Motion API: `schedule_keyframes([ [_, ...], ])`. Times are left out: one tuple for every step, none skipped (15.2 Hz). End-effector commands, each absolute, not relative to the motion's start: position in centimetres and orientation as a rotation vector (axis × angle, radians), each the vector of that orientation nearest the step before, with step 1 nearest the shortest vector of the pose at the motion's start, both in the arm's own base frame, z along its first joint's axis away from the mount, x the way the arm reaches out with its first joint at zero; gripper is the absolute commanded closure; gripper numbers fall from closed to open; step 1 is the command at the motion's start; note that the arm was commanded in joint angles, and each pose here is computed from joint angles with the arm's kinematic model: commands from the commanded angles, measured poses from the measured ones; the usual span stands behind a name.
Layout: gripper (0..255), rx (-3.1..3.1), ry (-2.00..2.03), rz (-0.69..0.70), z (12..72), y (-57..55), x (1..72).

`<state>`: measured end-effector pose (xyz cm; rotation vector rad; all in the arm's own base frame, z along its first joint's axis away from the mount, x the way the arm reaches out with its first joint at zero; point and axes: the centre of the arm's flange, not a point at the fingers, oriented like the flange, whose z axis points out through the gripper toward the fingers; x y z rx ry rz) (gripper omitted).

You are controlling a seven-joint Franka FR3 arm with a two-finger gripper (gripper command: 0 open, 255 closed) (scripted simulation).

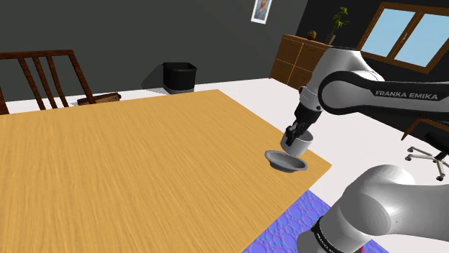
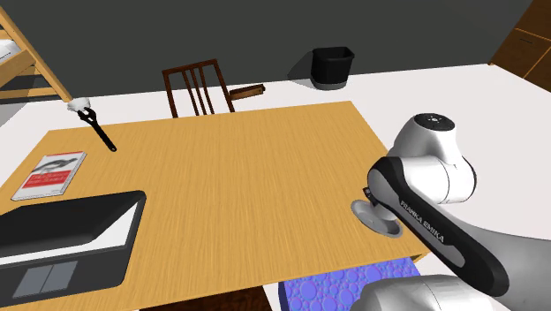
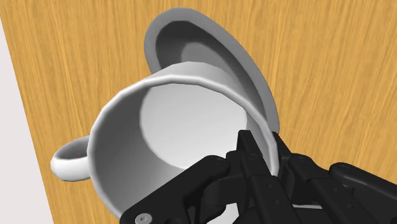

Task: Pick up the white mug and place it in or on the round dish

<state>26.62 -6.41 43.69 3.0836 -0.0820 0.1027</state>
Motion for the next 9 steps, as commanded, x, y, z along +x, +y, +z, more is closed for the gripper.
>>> schedule_keyframes([
  [255, 3.083, -0.082, 0.104, 42.6, -6.3, 26.6],
  [255, 3.083, -0.082, 0.104, 42.1, -6.3, 26.6],
  [255, 3.083, -0.082, 0.104, 41.5, -6.3, 26.6],
  [255, 3.083, -0.082, 0.104, 41.0, -6.3, 26.6],
  [255, 3.083, -0.082, 0.104, 40.5, -6.3, 26.6],
  [255, 3.083, -0.082, 0.104, 39.9, -6.3, 26.6],
  [255, 3.083, -0.082, 0.104, 39.4, -6.3, 26.6],
  [255, 3.083, -0.082, 0.104, 39.0, -6.3, 26.6],
  [255, 3.083, -0.082, 0.104, 39.0, -6.3, 26.6],
])
